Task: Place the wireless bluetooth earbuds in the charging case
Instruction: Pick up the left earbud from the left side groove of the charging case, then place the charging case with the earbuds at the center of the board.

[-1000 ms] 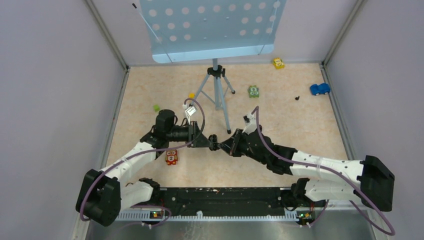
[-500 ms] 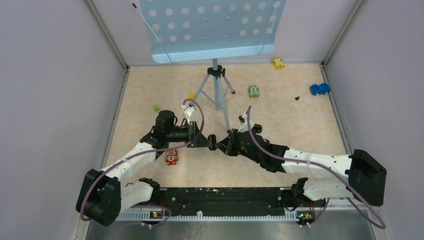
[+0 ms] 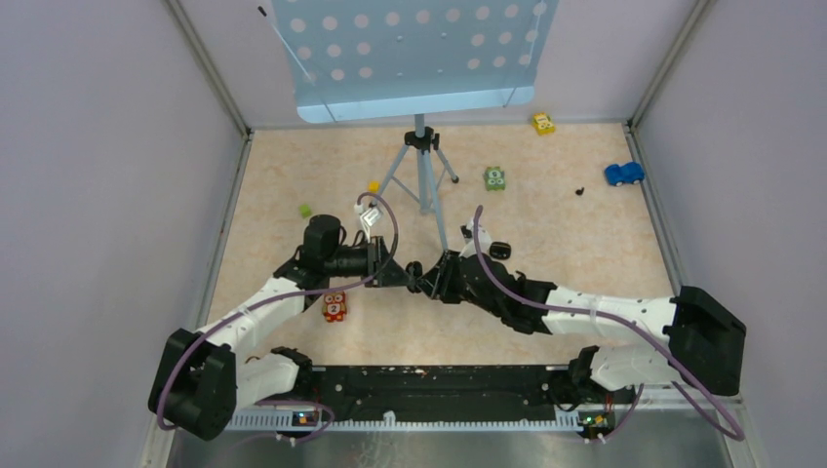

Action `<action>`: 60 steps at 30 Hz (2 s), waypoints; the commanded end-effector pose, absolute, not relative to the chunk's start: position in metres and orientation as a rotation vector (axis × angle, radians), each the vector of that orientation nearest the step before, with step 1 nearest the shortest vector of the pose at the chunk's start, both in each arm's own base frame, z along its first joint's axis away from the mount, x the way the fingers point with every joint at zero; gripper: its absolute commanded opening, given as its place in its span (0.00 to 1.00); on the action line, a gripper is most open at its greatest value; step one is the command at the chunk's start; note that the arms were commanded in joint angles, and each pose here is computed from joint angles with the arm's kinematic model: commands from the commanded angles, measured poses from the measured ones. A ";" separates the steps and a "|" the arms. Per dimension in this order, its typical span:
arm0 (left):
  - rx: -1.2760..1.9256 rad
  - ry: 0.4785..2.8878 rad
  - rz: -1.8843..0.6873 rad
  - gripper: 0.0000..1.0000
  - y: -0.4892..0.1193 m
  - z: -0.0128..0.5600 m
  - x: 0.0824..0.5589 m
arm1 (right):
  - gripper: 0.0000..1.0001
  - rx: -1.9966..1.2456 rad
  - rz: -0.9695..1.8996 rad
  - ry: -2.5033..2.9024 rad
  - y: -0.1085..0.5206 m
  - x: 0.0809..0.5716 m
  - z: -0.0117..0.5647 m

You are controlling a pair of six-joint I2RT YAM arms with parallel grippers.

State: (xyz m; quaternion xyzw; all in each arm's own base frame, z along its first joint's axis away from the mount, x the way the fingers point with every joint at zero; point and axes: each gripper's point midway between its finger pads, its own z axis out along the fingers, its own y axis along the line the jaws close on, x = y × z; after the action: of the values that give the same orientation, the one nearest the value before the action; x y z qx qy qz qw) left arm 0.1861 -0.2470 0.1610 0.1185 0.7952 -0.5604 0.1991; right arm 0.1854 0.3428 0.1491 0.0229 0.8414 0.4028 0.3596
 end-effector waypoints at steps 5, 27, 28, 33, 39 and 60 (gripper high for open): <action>0.377 2.172 -1.591 0.00 -0.251 0.169 0.189 | 0.40 0.043 1.032 2.091 0.348 0.195 0.187; 0.475 2.037 -1.862 0.00 -0.265 0.209 0.181 | 0.67 0.318 1.072 2.110 0.231 0.207 0.161; 0.469 2.032 -1.877 0.00 -0.266 0.211 0.182 | 0.67 0.335 1.040 2.126 0.226 0.207 0.156; 0.477 2.001 -1.981 0.00 -0.269 0.219 0.180 | 0.67 0.330 0.955 2.201 0.218 0.203 0.141; 0.528 1.963 -2.041 0.00 -0.272 0.234 0.175 | 0.67 0.098 1.104 2.241 0.259 0.200 0.145; 0.463 2.236 -1.881 0.00 -0.291 0.108 0.198 | 0.71 0.345 0.605 2.253 0.155 0.190 0.131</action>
State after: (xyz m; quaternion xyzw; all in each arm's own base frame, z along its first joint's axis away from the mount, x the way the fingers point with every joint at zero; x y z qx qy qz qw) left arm 0.1935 -0.2754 0.0963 0.0981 0.7829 -0.6104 0.0699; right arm 0.1950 0.1808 0.1401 0.1229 0.8704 0.2910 0.3775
